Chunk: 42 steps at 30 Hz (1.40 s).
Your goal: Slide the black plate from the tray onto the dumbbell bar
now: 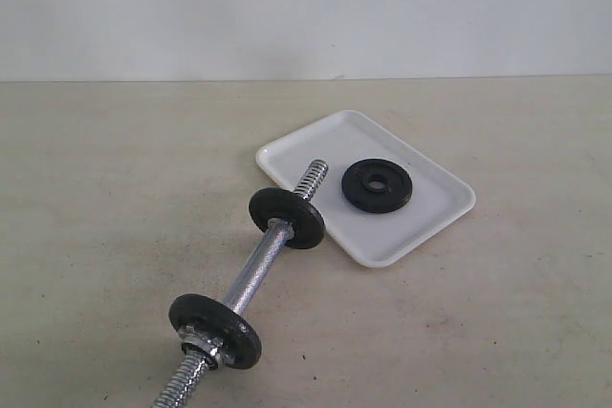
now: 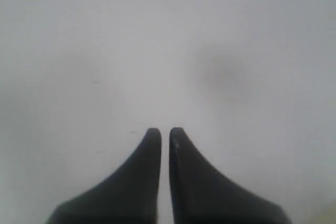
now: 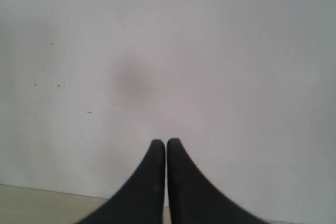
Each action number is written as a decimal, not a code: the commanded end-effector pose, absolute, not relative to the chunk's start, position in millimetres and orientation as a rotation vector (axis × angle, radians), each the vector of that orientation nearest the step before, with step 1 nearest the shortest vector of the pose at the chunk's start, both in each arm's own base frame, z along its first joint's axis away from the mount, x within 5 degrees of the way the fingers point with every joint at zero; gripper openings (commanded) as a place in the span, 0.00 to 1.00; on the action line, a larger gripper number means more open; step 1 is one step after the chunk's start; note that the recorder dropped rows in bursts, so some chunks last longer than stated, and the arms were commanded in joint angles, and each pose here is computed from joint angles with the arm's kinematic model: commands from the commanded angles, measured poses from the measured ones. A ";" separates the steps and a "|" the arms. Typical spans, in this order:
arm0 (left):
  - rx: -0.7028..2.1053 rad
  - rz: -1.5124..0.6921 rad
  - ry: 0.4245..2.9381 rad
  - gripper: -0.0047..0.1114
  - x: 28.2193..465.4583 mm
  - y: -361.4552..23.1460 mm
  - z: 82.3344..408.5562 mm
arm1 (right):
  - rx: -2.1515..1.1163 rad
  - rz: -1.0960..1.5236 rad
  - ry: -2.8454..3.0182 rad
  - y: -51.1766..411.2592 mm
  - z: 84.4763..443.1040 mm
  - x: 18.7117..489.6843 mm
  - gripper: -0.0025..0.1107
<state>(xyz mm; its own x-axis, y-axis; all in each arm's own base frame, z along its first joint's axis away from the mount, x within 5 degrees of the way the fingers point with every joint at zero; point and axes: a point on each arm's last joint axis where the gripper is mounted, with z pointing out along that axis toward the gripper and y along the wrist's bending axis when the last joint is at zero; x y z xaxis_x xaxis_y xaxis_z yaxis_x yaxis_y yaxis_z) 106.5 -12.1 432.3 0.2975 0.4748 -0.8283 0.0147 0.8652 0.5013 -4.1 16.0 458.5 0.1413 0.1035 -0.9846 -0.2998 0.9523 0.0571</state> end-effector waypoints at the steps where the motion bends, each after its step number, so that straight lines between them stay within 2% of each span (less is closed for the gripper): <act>1: 0.158 0.737 1.200 0.08 87.3 24.9 455.0 | -0.183 0.324 1.437 18.6 456.4 -4.0 0.02; 3: -0.052 0.836 1.213 0.08 75.9 42.1 456.1 | -0.188 0.339 1.449 19.7 455.4 -4.2 0.02; 7: -0.580 0.758 1.375 0.08 55.8 68.4 432.4 | -0.188 0.370 1.450 21.3 455.4 -4.8 0.02; 9: -0.654 0.665 1.558 0.08 57.5 67.0 414.3 | -0.187 0.382 1.449 21.9 455.6 -5.1 0.02; 11: -0.558 0.521 1.768 0.08 66.0 54.9 398.5 | -0.186 0.391 1.446 22.3 455.9 -5.3 0.02; 13: -0.408 0.219 1.893 0.08 76.5 31.0 389.2 | -0.185 0.396 1.446 22.5 456.0 -5.3 0.02; 16: -0.179 -0.154 1.870 0.08 84.1 -1.8 393.9 | -0.189 0.397 1.455 22.8 455.1 -5.3 0.02; 19: -0.023 -0.346 1.749 0.08 84.9 -20.2 406.2 | -0.202 0.392 1.473 23.3 453.4 -5.4 0.02; 22: 0.080 -0.368 1.693 0.08 84.0 -26.4 411.1 | -0.220 0.378 1.480 23.6 452.4 -5.4 0.02; 27: 0.204 -0.343 1.773 0.08 77.5 -31.6 402.9 | -0.220 0.378 1.480 23.6 452.4 -5.4 0.02; 42: 0.234 -0.340 1.732 0.08 59.1 -35.3 405.2 | -0.260 0.369 1.541 25.4 446.4 -5.8 0.02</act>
<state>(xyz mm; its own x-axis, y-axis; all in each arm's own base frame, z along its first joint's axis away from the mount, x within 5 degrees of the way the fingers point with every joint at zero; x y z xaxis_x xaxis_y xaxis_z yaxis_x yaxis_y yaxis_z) 61.6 -34.4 403.3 -0.1982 -0.0340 -0.9796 0.3322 0.9379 -0.0998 -6.1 25.1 445.2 -0.0129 0.0789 -0.9968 -0.3870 0.9188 0.0777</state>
